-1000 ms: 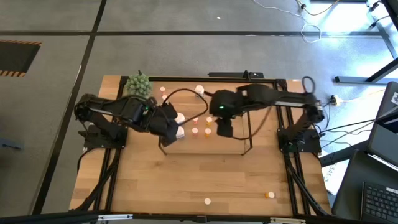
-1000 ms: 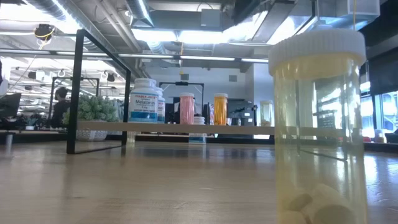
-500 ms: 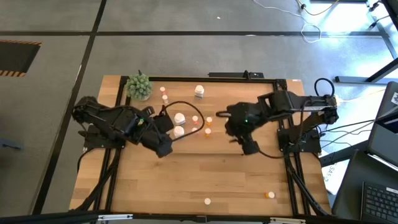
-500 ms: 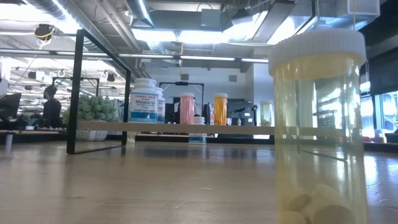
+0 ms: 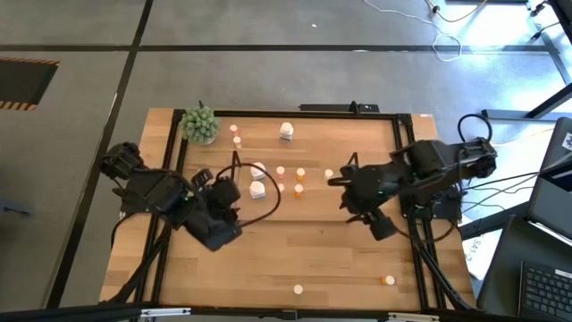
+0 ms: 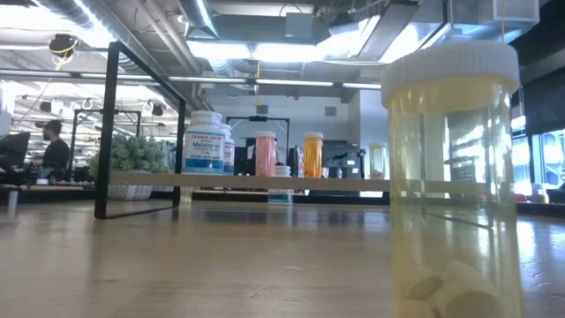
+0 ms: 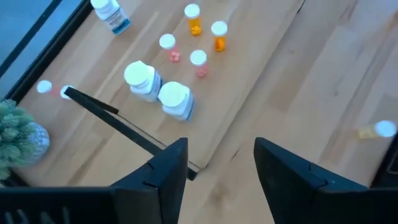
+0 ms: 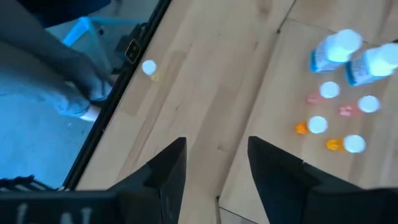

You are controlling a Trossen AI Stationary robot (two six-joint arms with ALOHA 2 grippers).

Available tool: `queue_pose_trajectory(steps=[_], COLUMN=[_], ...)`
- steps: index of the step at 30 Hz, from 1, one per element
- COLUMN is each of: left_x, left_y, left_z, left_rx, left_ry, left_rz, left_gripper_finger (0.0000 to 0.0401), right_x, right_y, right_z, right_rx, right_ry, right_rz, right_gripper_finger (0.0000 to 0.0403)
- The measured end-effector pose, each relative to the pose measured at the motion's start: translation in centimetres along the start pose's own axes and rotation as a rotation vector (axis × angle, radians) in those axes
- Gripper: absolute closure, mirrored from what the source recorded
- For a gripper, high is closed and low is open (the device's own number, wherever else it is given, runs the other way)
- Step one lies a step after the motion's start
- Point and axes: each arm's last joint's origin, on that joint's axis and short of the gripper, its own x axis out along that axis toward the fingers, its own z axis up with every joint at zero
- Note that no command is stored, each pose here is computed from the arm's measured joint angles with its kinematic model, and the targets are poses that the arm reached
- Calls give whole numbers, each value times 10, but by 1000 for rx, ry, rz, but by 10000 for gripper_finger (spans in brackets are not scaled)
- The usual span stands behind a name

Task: Pick and place medicine bottles onto shelf by color
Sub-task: Put the bottom yellow pill bottle on the shelf aligned with the other yellow pill bottle

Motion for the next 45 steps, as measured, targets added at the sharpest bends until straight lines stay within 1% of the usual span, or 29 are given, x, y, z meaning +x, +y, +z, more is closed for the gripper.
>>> queue_pose_trajectory(steps=[4,7,11,15,21,23,25,28,31,35,39,41,45], left_x=[-5,-8,-11,-11,-8,-6,-3,1,7,15,29,38,62], left_y=[-9,-14,-19,-21,-26,-29,-32,-41,-53,-68,-83,-92,-112], left_z=[-5,-6,-6,-6,-6,-6,-7,-7,-9,-16,-24,-27,-36], left_rx=[-38,-73,-97,-104,-106,-111,-110,-120,-122,-71,-41,1,147], left_ry=[-52,-83,-100,-105,-109,-115,-111,-107,-93,-88,-77,-58,-21], left_rz=[-32,-68,-113,-125,-125,-127,-130,-157,-188,-205,-195,-198,-210], left_gripper_finger=[222,222,222,222,222,222,222,222,222,222,222,222,222], right_x=[-13,-13,-8,-6,2,8,16,26,34,39,44,45,46], right_y=[14,22,31,42,57,63,69,77,84,91,92,90,89], right_z=[-10,-25,-52,-80,-120,-129,-136,-143,-144,-142,-142,-143,-142], right_rx=[0,25,101,183,368,409,420,420,403,392,391,392,400], right_ry=[-20,-10,-21,-35,46,80,116,143,113,60,34,26,-8], right_rz=[27,42,67,115,151,144,146,149,177,223,218,186,140], right_gripper_finger=[230,230,230,230,230,230,230,230,230,230,230,230,230])
